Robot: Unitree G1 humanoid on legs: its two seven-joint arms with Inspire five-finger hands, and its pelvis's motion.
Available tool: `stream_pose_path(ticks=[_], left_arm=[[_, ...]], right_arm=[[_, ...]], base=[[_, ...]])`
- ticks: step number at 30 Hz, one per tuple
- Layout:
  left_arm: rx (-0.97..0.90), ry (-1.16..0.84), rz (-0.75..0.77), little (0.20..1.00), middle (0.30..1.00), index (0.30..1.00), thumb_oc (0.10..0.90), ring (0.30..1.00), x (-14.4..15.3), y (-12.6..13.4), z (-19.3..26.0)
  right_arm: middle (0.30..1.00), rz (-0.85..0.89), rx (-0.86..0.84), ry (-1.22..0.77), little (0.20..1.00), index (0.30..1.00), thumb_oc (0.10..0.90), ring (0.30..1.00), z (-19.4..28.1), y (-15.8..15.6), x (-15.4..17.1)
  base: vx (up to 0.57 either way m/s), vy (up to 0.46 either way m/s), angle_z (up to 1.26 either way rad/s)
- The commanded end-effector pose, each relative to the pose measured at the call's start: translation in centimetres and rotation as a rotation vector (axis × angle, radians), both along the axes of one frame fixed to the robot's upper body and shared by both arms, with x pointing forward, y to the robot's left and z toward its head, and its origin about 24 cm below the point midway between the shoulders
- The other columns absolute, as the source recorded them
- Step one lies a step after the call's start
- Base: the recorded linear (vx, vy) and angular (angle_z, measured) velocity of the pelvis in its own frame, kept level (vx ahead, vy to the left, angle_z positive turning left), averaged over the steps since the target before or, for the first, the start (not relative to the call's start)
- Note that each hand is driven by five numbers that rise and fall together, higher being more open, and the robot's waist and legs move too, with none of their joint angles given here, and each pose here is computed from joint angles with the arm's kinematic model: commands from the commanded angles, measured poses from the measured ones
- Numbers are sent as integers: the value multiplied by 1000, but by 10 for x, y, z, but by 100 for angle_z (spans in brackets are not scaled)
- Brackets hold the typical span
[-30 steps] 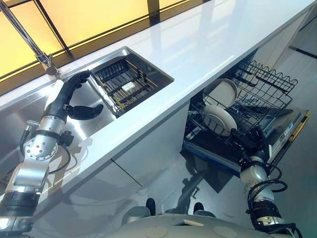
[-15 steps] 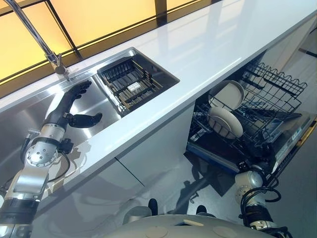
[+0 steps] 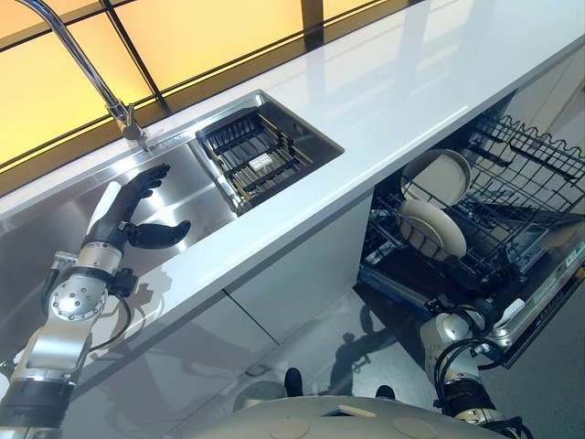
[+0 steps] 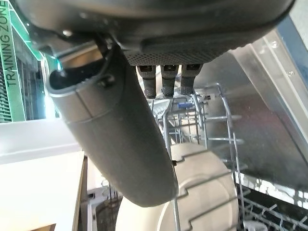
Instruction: Pick up plates and place into dishwasher.
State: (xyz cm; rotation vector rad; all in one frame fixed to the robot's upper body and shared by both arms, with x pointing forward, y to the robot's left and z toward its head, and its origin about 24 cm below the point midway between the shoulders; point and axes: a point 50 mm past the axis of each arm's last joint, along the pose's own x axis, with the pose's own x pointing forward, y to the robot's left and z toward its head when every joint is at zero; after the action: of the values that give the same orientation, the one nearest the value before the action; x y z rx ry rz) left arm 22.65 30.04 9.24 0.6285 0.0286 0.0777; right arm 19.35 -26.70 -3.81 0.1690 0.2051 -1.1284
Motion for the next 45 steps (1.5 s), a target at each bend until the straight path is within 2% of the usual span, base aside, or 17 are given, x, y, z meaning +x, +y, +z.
stream_pose_path(ticks=[1, 8, 15, 19, 22, 25, 33, 40, 45], left_arm=[[43, -281, -54, 900, 900, 900, 800, 900, 8, -5, 63], [38, -274, -59, 900, 900, 900, 800, 900, 9, -7, 61], [32, -266, -64, 900, 900, 900, 800, 900, 7, -9, 56], [29, -264, -68, 900, 900, 900, 800, 900, 7, -9, 56], [32, -260, -74, 900, 900, 900, 800, 900, 7, -10, 55], [35, -258, -81, 900, 900, 900, 800, 900, 7, -11, 55], [32, -253, -92, 900, 900, 900, 800, 900, 10, -14, 56], [42, -247, -111, 900, 900, 900, 800, 900, 13, -18, 58], [51, -240, -135, 900, 900, 900, 800, 900, 15, -23, 59]], right_arm=[[900, -44, -45, -208, 900, 900, 800, 900, 31, -7, 21], [900, -230, 16, -195, 900, 900, 800, 900, 19, -18, 6], [900, -258, -21, -207, 900, 900, 800, 900, 24, -13, 7], [900, -172, 52, -207, 900, 900, 800, 900, 18, -9, 11], [900, -35, 101, -199, 900, 900, 800, 900, 11, -6, 15], [900, 53, 78, -161, 900, 900, 800, 900, 10, -7, 20], [900, 147, 24, -87, 900, 900, 800, 900, 14, -19, 28], [900, 263, 87, -54, 900, 900, 800, 900, 9, -23, 32], [900, 423, 8, -81, 900, 900, 800, 900, 26, -25, 50]], base=[[0, 0, 0], [0, 0, 0], [0, 0, 0], [0, 0, 0], [0, 0, 0], [0, 0, 0], [0, 0, 0], [20, -10, 1], [42, -9, 5]])
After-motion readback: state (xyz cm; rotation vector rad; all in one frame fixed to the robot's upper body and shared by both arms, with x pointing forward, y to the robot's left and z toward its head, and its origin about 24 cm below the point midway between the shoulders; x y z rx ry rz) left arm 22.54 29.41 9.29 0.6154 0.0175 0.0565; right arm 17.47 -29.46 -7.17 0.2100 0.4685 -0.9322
